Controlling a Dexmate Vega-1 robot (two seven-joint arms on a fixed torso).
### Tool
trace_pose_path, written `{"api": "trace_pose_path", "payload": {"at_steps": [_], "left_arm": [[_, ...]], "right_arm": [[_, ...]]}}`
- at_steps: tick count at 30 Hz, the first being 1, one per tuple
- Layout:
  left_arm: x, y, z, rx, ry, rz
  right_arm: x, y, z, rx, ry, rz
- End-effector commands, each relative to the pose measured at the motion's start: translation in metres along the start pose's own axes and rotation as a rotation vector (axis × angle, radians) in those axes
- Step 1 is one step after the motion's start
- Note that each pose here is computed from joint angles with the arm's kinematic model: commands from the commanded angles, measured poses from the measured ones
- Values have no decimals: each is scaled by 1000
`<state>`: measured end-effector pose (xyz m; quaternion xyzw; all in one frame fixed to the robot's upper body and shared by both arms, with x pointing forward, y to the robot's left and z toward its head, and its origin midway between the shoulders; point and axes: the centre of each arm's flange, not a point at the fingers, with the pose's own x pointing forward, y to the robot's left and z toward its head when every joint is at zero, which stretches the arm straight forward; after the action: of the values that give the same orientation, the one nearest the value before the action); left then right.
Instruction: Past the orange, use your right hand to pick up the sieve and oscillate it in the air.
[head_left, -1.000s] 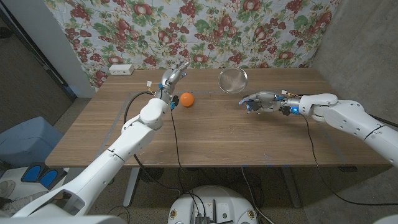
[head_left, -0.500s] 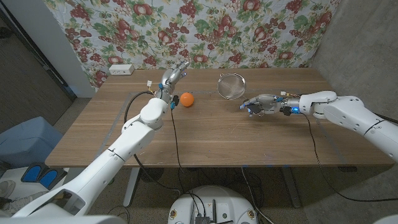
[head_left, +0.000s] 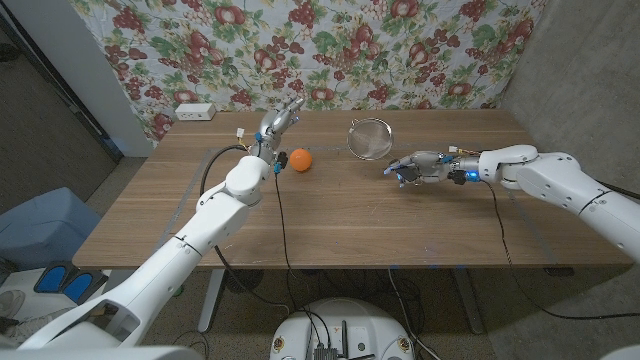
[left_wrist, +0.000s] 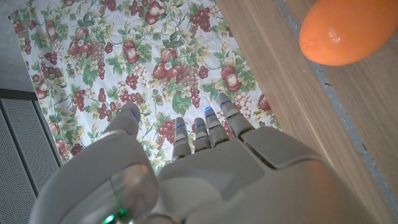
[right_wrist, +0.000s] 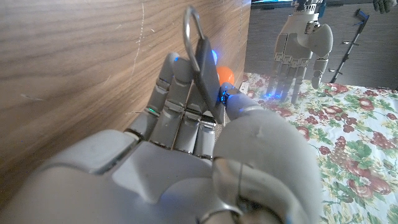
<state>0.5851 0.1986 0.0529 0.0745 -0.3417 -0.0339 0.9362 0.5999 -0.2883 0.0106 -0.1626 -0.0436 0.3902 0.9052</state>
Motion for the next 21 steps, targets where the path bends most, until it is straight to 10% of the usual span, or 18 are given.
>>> {"api": "trace_pose_path", "payload": {"at_steps": [1, 21], "left_arm": [[4, 1, -2, -5, 4, -3], [6, -2, 0, -13, -5, -4]], "right_arm": [[-1, -4, 4, 20, -148, -11], [-8, -7, 11, 14, -295, 12]]}}
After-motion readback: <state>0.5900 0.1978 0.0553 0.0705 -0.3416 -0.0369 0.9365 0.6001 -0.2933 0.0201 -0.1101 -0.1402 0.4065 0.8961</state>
